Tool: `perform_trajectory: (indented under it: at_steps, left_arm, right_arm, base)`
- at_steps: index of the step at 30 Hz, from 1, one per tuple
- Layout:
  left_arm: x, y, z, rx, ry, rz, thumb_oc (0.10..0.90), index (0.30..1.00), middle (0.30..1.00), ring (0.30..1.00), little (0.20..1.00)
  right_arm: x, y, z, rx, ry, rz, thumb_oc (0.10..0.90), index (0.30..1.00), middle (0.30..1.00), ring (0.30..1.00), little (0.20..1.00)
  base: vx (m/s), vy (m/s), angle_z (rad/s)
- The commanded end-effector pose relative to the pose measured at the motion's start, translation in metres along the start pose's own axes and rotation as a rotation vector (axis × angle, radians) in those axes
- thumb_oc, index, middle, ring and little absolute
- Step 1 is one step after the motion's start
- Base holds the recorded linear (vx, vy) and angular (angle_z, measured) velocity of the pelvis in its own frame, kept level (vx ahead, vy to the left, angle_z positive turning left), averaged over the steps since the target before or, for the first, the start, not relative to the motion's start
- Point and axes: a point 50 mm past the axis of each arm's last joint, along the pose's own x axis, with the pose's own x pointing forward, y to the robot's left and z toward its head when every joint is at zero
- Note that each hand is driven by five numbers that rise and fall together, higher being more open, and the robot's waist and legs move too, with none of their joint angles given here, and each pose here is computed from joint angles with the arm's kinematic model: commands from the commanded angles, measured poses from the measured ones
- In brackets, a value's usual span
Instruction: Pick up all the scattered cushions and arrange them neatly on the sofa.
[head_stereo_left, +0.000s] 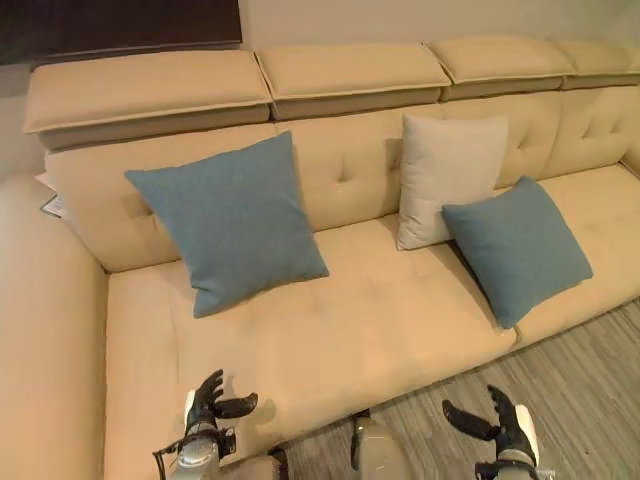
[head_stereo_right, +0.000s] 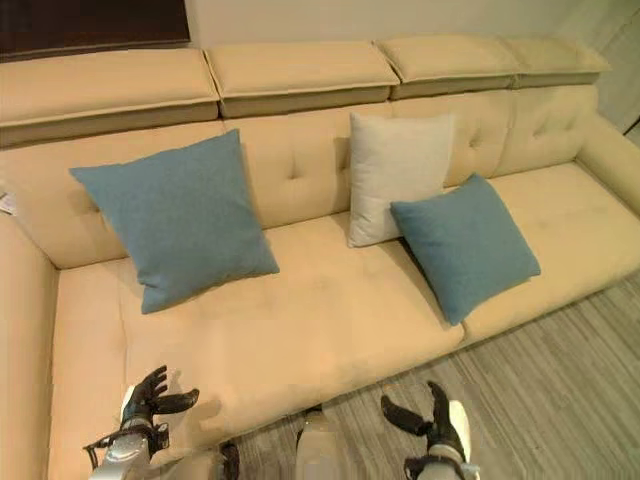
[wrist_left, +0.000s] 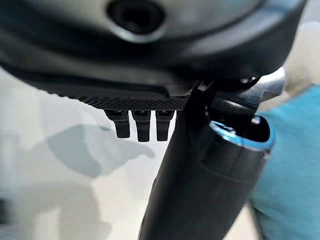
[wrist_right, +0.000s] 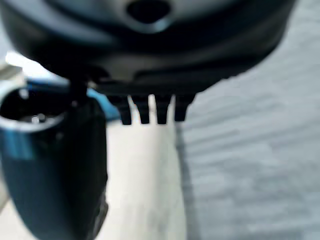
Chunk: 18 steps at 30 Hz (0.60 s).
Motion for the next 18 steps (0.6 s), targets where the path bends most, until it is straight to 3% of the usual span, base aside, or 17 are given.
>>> perform_trajectory:
  at_steps: [1, 8, 18]
  left_arm:
    - [-0.002, 0.004, 0.024, 0.025, -0.138, -0.006, 0.8, 0.9, 0.9, 0.9, 0.9]
    - [-0.004, -0.003, 0.031, 0.002, -0.163, -0.01, 0.8, 0.9, 0.9, 0.9, 0.9]
    - [-0.005, -0.031, 0.044, -0.007, -0.2, -0.083, 0.8, 0.9, 0.9, 0.9, 0.9]
  right_arm:
    - [0.022, -0.042, 0.063, 0.049, -0.255, -0.189, 0.8, 0.9, 0.9, 0.9, 0.9]
    - [0.019, -0.045, 0.084, 0.049, -0.34, -0.231, 0.8, 0.9, 0.9, 0.9, 0.9]
    - [0.019, -0.046, 0.092, 0.034, -0.388, -0.247, 0.8, 0.9, 0.9, 0.9, 0.9]
  base:
    - [-0.27, 0.052, -0.56]
    - [-0.22, -0.137, -0.83]
    - [-0.11, -0.124, -0.38]
